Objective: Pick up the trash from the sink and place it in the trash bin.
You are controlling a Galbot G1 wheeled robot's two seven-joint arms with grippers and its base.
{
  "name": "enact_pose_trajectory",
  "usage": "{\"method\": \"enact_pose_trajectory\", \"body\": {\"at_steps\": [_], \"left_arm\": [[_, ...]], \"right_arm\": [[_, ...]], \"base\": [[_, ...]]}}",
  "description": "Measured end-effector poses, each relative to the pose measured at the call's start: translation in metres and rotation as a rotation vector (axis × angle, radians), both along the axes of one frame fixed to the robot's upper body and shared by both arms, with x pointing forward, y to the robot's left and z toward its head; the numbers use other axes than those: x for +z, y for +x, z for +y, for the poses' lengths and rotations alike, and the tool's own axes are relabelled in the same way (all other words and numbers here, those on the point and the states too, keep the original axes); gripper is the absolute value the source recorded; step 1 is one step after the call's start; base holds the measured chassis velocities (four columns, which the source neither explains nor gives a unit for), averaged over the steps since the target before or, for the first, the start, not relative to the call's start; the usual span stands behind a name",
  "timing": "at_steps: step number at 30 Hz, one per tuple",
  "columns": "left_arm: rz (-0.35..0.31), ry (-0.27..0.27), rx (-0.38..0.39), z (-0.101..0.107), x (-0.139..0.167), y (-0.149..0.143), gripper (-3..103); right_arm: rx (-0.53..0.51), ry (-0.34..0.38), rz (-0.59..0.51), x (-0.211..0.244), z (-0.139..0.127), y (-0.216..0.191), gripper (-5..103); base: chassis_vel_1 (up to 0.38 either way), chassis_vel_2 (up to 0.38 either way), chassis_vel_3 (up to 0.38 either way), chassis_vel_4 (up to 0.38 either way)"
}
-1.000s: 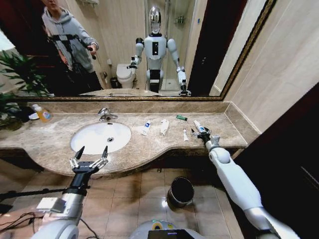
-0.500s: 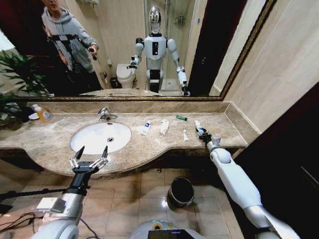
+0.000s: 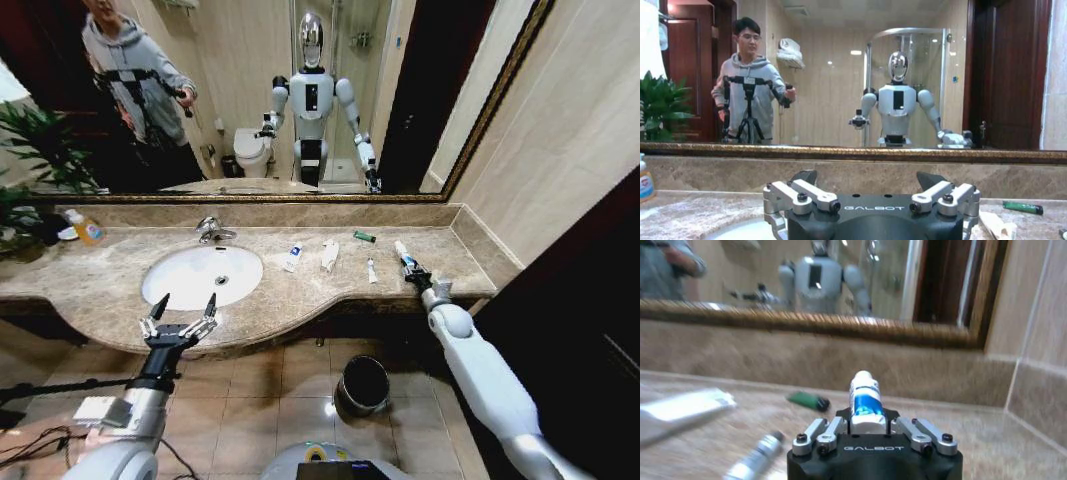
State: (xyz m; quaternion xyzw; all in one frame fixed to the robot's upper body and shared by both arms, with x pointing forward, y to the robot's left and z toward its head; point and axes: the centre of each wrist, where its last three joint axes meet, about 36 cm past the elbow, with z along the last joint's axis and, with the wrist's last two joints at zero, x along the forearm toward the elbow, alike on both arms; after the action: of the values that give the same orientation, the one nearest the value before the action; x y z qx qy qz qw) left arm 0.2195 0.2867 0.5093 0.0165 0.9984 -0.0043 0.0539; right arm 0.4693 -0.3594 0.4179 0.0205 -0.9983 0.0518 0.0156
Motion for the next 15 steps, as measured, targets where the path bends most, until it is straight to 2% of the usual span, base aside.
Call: {"method": "enact_pose_trajectory", "body": {"at_steps": [1, 2, 6, 7, 8, 10, 11, 13, 15], "left_arm": [[0.000, 0.000, 0.000, 0.000, 0.000, 0.000, 100], [0.000, 0.000, 0.000, 0.000, 0.000, 0.000, 100], [0.000, 0.000, 0.000, 0.000, 0.000, 0.000, 100], [0.000, 0.000, 0.000, 0.000, 0.000, 0.000, 100], [0.000, 0.000, 0.000, 0.000, 0.000, 0.000, 100], [0.000, 0.000, 0.000, 0.000, 0.000, 0.000, 100], [0.000, 0.000, 0.000, 0.000, 0.000, 0.000, 100], [0.000, 0.000, 0.000, 0.000, 0.000, 0.000, 100], [0.000, 0.000, 0.000, 0.000, 0.000, 0.000, 100]], "right_arm": [[0.010, -0.001, -0.025, 0.011, 0.009, -0.017, 27], [0.010, -0.001, -0.025, 0.011, 0.009, -0.017, 27], [0.006, 0.018, -0.013, 0.012, 0.036, -0.099, 27], [0.006, 0.018, -0.013, 0.012, 0.036, -0.099, 27], [0.002, 0.018, -0.009, 0.009, 0.038, -0.110, 27], [0.006, 0.010, 0.023, -0.012, 0.047, -0.161, 27], [0.006, 0.010, 0.023, -0.012, 0.047, -0.161, 27], [0.008, -0.004, 0.064, -0.033, 0.055, -0.206, 27], [0.009, -0.009, 0.079, -0.040, 0.058, -0.219, 27]], "base": [[0.000, 0.000, 0.000, 0.000], [0.000, 0.000, 0.000, 0.000], [0.000, 0.000, 0.000, 0.000], [0.000, 0.000, 0.000, 0.000], [0.000, 0.000, 0.000, 0.000], [0.000, 0.000, 0.000, 0.000], [0.000, 0.000, 0.000, 0.000], [0.000, 0.000, 0.000, 0.000], [0.000, 0.000, 0.000, 0.000]]}}
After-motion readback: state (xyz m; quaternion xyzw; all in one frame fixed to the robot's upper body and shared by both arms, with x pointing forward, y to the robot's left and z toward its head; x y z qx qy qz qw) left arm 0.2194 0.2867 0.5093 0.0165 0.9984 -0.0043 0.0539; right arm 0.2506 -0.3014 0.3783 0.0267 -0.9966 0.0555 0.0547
